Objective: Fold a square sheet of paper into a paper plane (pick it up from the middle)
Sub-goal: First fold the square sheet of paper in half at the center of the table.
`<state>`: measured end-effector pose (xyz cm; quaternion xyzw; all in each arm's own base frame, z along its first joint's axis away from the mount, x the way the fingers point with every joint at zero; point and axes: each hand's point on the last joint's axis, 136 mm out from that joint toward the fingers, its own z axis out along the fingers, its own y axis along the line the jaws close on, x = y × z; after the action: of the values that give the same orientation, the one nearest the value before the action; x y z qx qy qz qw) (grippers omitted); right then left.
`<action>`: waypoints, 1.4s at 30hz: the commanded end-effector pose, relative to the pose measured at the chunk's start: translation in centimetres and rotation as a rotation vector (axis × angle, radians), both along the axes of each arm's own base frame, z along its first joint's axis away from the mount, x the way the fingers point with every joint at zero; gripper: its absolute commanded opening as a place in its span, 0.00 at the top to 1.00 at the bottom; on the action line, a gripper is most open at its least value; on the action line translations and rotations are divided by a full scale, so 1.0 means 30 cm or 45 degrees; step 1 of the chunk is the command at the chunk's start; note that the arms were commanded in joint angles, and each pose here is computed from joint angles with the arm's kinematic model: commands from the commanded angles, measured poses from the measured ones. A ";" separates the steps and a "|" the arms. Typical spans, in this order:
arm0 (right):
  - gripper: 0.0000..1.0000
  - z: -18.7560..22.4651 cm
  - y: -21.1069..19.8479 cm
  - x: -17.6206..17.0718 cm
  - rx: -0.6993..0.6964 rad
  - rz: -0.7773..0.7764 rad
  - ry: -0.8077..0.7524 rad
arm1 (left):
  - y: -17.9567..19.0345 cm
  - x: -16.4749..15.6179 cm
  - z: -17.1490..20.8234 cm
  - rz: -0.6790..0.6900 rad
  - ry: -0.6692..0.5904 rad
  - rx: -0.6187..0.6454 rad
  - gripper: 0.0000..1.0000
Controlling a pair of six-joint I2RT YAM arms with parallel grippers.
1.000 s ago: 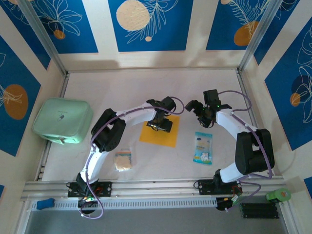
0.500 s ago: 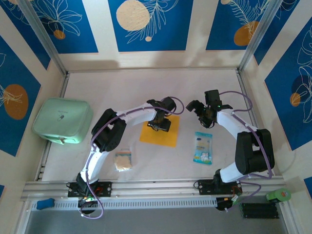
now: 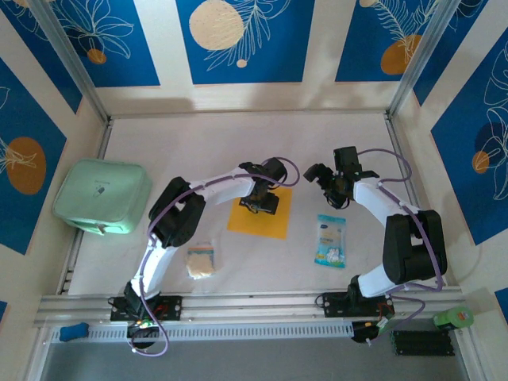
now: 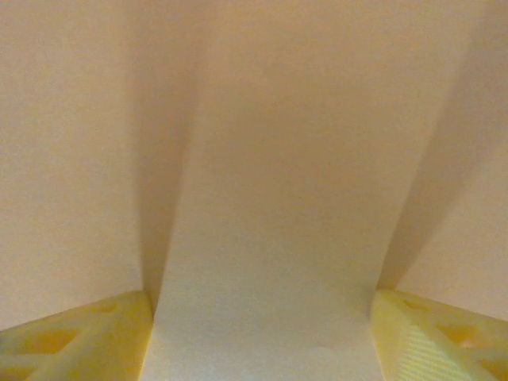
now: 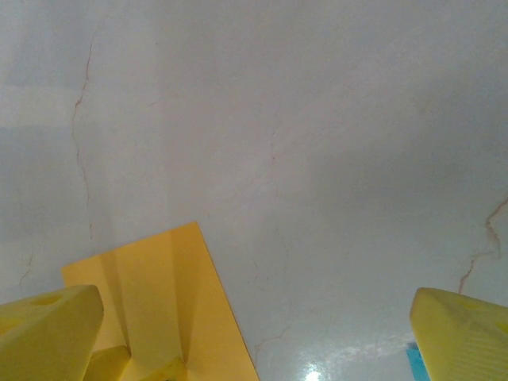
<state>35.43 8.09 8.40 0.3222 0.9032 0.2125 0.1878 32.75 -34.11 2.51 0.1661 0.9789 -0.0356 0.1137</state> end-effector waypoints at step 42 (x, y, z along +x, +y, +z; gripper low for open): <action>0.01 0.016 0.019 -0.004 0.094 0.056 -0.067 | -0.047 -0.012 0.205 -0.003 -0.080 -0.336 0.73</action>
<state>34.99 7.91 7.37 0.3262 0.9009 0.2242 0.1781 31.91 -33.99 4.35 0.1493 0.9765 -0.0822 0.1319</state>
